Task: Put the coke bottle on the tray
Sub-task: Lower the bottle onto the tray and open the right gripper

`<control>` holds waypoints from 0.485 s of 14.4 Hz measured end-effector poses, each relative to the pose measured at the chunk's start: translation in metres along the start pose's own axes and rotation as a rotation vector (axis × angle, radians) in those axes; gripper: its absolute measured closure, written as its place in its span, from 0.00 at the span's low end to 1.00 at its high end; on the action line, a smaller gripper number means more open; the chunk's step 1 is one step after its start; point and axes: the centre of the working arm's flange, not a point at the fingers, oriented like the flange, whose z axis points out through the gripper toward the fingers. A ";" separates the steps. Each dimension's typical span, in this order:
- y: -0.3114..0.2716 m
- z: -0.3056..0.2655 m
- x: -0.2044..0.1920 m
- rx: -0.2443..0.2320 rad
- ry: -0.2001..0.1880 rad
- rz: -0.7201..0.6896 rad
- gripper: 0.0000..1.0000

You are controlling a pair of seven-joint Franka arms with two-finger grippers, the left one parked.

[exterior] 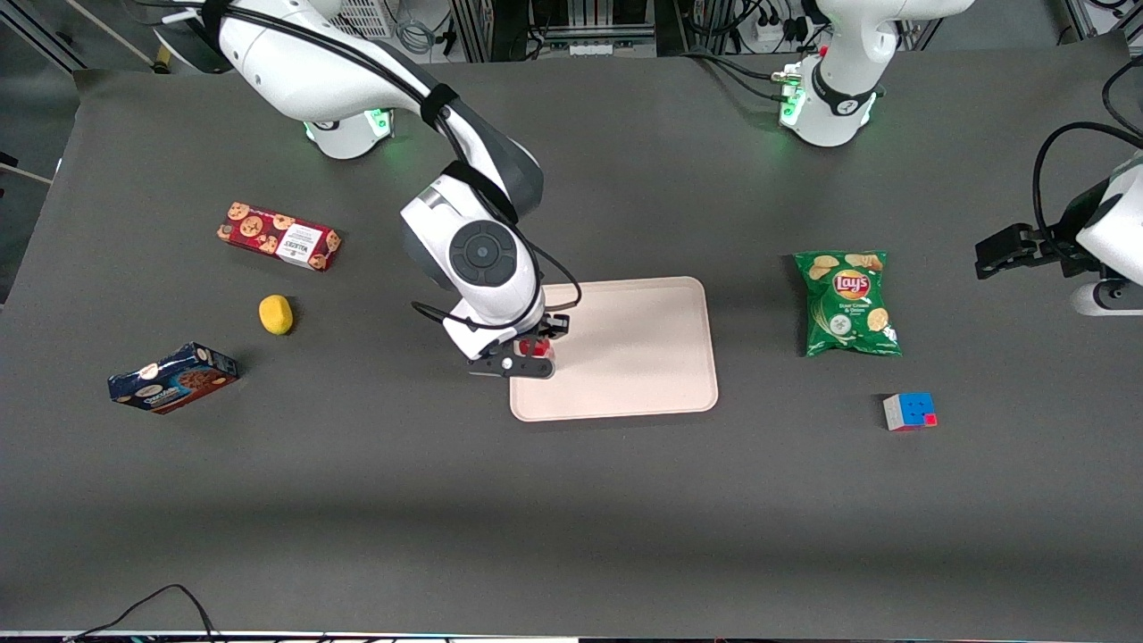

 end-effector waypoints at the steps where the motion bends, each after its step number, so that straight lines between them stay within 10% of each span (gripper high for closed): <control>1: 0.000 0.003 0.000 -0.004 -0.002 0.000 0.67; 7: 0.003 0.014 0.001 -0.006 0.007 -0.002 0.67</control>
